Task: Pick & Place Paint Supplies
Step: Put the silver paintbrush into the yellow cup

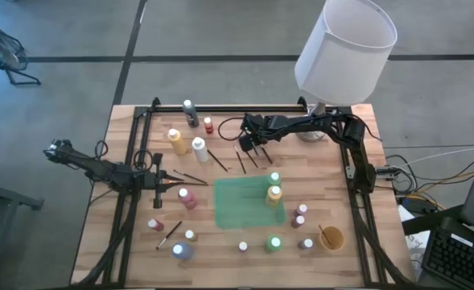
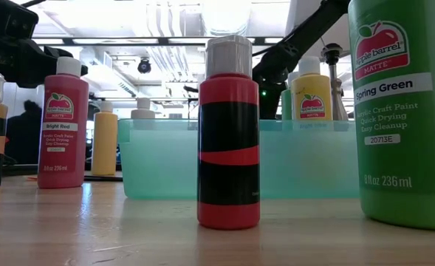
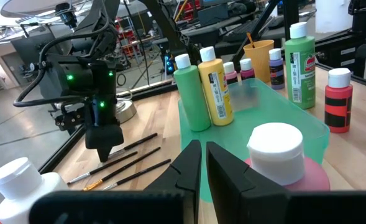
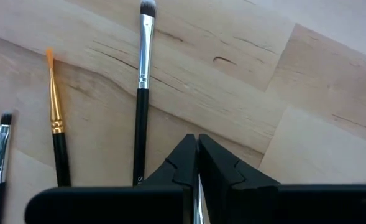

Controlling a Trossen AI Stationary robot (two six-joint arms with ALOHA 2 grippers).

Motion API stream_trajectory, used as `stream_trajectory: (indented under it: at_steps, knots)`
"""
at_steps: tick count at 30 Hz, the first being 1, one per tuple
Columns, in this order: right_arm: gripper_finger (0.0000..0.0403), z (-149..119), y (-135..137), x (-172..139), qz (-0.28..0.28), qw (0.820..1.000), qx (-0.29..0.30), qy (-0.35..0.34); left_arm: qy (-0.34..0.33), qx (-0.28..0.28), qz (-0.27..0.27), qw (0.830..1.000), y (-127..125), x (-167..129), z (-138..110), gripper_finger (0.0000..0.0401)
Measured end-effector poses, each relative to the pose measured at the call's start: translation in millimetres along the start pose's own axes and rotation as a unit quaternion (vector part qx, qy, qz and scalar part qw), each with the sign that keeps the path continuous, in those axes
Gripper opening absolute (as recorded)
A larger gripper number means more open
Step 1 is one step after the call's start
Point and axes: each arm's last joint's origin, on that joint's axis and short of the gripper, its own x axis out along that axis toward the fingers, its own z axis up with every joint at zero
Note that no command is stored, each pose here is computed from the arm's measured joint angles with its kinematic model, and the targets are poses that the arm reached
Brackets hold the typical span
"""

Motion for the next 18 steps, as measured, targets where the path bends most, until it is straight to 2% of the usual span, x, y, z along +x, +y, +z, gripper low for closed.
stream_trajectory:
  at_steps: [8, 18]
  knots:
    - [0.0008, 1.5, -3.7, -18.2, -0.006, 0.999, -0.035, -0.010, 0.000, 0.000, 0.000, 1.000, 0.0, 0.0, 0.0, 0.0030]
    - [0.0008, 15.8, 1.1, -98.7, 0.033, 0.988, -0.054, -0.140, 0.000, 0.000, 0.000, 1.000, 0.0, 0.0, 0.0, 0.0030]
